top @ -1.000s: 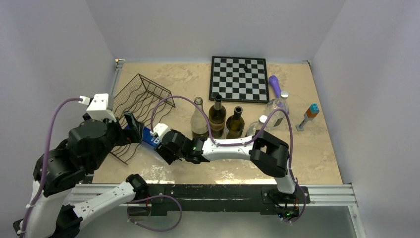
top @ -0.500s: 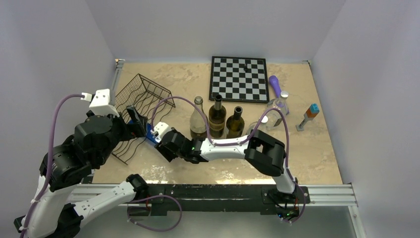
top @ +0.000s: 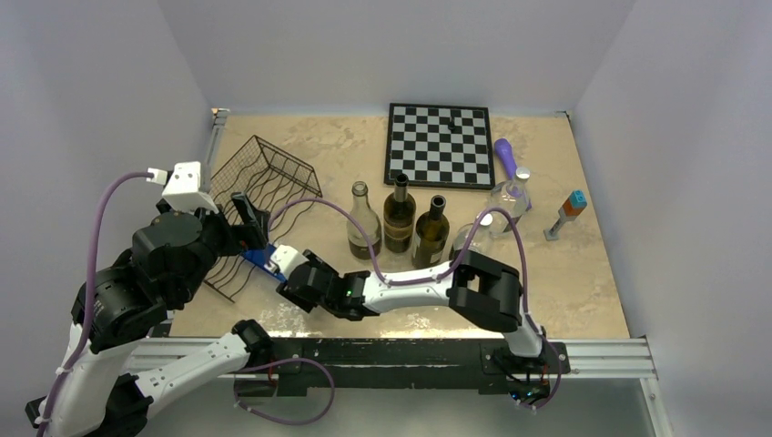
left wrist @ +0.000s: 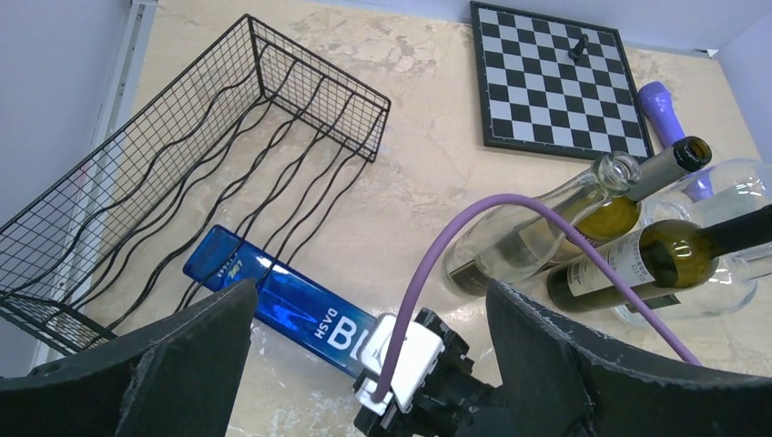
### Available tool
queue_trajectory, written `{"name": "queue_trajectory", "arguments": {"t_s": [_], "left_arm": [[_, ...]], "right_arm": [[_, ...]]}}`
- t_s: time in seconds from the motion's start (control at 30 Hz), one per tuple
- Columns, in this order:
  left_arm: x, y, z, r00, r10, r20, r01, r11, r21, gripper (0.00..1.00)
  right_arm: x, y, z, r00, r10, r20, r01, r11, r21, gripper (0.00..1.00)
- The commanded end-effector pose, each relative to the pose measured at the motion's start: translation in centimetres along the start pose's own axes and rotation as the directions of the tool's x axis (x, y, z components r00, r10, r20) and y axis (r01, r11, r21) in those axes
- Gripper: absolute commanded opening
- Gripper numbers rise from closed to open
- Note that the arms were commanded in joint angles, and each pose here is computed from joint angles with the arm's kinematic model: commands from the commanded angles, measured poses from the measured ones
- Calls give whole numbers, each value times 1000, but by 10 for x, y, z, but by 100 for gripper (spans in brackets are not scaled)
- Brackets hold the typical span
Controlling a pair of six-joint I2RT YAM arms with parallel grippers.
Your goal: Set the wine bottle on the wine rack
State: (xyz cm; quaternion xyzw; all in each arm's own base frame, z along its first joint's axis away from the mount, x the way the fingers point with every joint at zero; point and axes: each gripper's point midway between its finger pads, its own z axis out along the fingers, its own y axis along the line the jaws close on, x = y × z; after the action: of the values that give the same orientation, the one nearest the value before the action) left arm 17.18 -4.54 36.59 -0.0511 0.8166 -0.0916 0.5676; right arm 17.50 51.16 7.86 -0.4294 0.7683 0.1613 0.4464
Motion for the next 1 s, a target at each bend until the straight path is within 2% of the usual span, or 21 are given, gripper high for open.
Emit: {"name": "queue_trajectory", "arguments": {"t_s": [0.0,0.33,0.57,0.97], "left_arm": [[-12,-3,0,999,12,41,-13,1000,15,99],[-9,-8,-3,1000,16,26,-17,999,52,99],[-9,-11,-3,1000,21,17,-22,998,65,99],[-14,-21,-24,999,1,39,-9,980,199,99]], "right_arm": [[-122,4,-22,928,141,345,-154,988,8,0],[-140,16,2,919,134,371,-147,989,8,0],[-156,38,13,918,163,362,-138,986,-93,0],[-163,58,29,923,230,309,-187,969,-163,0]]}}
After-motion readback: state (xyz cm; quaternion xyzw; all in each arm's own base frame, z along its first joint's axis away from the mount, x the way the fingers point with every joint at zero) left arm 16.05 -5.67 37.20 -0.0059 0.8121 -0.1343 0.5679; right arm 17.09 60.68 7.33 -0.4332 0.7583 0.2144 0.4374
